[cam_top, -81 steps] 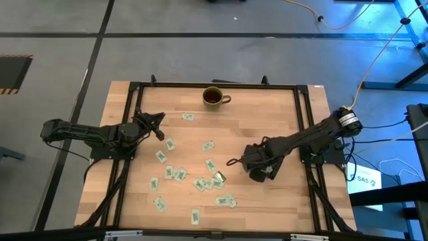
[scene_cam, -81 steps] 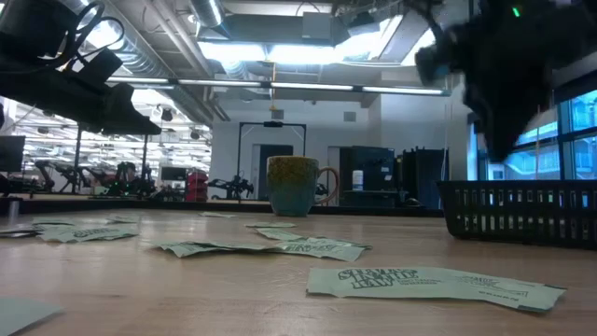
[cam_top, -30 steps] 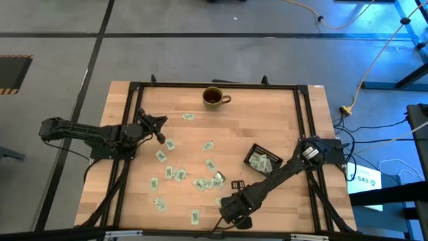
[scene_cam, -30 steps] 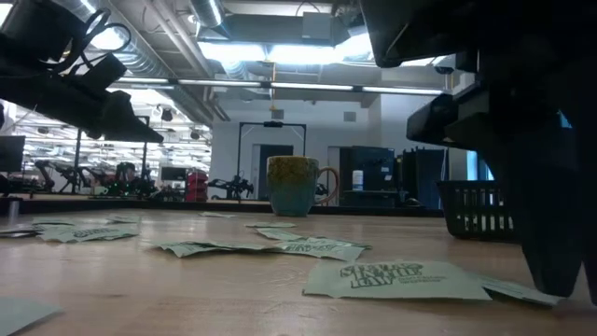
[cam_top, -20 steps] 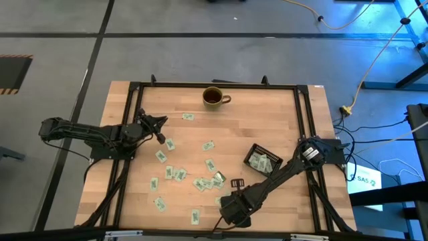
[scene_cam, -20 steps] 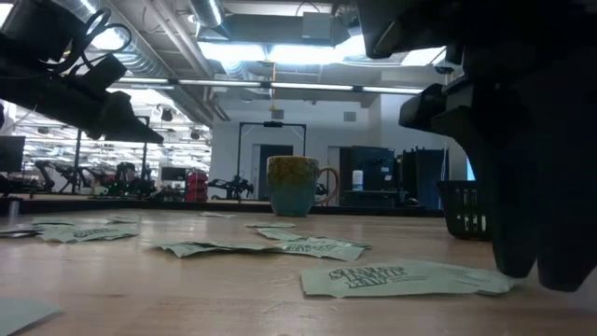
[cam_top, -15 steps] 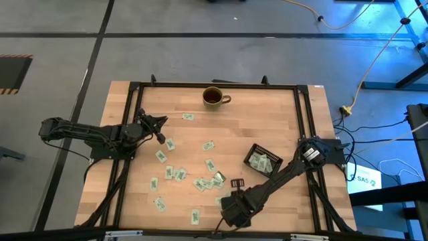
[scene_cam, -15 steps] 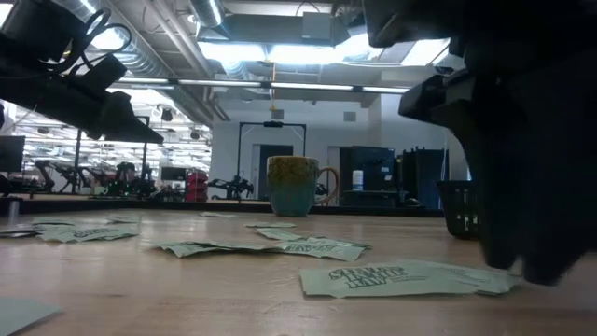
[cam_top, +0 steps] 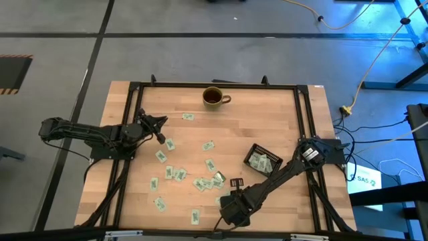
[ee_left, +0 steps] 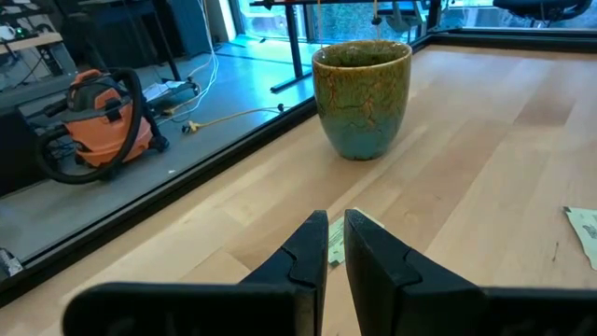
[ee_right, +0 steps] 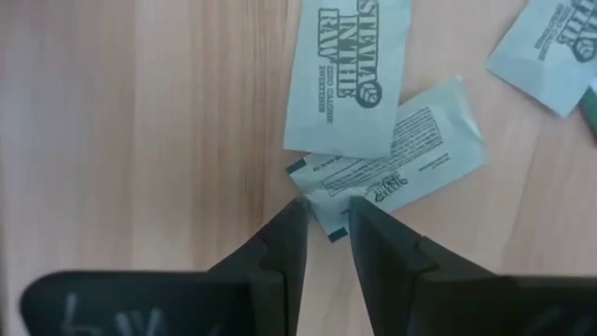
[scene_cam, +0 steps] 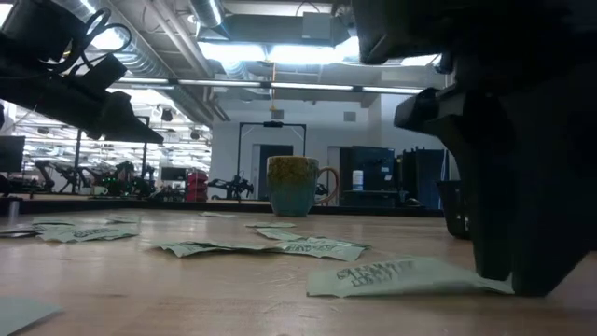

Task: Pick and place Stevia / Truvia into bins
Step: Put the stevia packet into the black bin

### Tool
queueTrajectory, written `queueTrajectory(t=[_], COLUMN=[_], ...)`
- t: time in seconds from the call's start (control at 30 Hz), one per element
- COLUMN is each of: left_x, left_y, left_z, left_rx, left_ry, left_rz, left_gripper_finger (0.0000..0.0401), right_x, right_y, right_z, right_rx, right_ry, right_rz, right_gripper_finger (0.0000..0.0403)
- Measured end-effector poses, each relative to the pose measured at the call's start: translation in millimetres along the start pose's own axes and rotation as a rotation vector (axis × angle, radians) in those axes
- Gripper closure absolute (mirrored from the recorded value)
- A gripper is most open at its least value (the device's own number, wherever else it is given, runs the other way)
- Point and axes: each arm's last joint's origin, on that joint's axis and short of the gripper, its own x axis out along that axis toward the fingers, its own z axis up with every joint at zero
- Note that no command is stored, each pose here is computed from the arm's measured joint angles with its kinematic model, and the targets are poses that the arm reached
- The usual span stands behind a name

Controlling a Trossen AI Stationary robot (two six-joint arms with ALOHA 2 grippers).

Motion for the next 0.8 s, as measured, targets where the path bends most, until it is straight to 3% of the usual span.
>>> queueTrajectory(t=[0.17,0.47,0.8], left_x=[0,1,1], left_y=[0,0,0], left_z=[-1,-1,-1], left_rx=[0.005,0.007,0.007], left_ry=[0.005,0.008,0.008], left_rz=[0.001,0.001,0.001], left_gripper_finger=[0.0368,0.0368,0.0368], right_x=[5,6,-20], right_y=[-1,-1,-7], right_z=[-1,-1,1], right_rx=[0.007,0.008,0.025], right_ry=[0.019,0.02,0.086], right_rz=[0.005,0.006,-0.017], right_gripper_finger=[0.0321,0.0393,0.0399])
